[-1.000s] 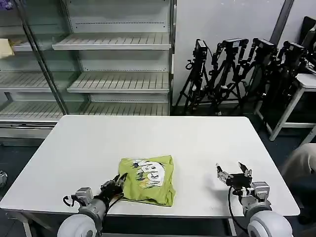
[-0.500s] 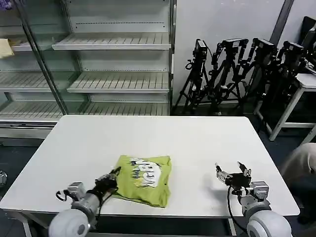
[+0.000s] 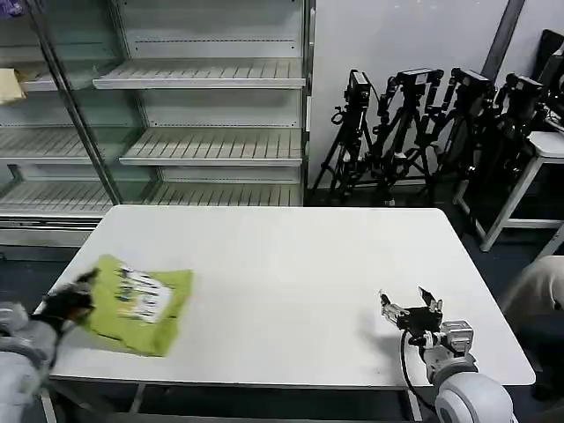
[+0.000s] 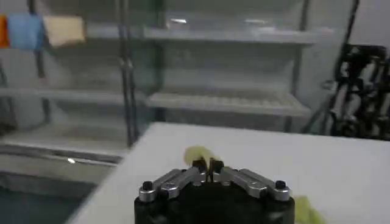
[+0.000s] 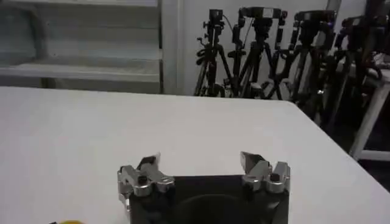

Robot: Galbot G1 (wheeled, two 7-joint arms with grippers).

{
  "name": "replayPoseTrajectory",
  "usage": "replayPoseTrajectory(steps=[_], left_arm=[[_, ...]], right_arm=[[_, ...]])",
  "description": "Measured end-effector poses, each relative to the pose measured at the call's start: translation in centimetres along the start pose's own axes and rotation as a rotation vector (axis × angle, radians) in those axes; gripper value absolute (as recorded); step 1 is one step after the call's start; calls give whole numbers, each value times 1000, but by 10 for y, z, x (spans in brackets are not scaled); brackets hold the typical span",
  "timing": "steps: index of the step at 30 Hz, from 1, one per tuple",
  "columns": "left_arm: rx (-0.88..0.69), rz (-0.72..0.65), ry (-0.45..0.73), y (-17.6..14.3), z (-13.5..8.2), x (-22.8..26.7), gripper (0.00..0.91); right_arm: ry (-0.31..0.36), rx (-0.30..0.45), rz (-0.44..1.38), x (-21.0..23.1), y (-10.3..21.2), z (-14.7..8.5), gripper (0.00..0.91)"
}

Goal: Fold and organize the clothes.

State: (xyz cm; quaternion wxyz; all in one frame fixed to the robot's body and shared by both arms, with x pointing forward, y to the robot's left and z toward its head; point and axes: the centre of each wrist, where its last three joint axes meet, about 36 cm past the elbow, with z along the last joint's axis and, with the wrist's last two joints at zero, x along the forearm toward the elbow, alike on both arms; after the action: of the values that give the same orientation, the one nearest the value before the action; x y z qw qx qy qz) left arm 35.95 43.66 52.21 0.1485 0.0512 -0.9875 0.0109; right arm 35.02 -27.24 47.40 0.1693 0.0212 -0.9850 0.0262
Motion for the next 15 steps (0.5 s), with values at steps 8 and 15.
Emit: replayPoseTrajectory(steps=[8, 15], left_arm=[[-95, 57, -87, -26, -13, 17, 10], [-165, 272, -122, -116, 13, 23, 10]], right_arm=[[3, 1, 6, 2, -1, 1, 907], [2, 4, 14, 5, -2, 0, 907]])
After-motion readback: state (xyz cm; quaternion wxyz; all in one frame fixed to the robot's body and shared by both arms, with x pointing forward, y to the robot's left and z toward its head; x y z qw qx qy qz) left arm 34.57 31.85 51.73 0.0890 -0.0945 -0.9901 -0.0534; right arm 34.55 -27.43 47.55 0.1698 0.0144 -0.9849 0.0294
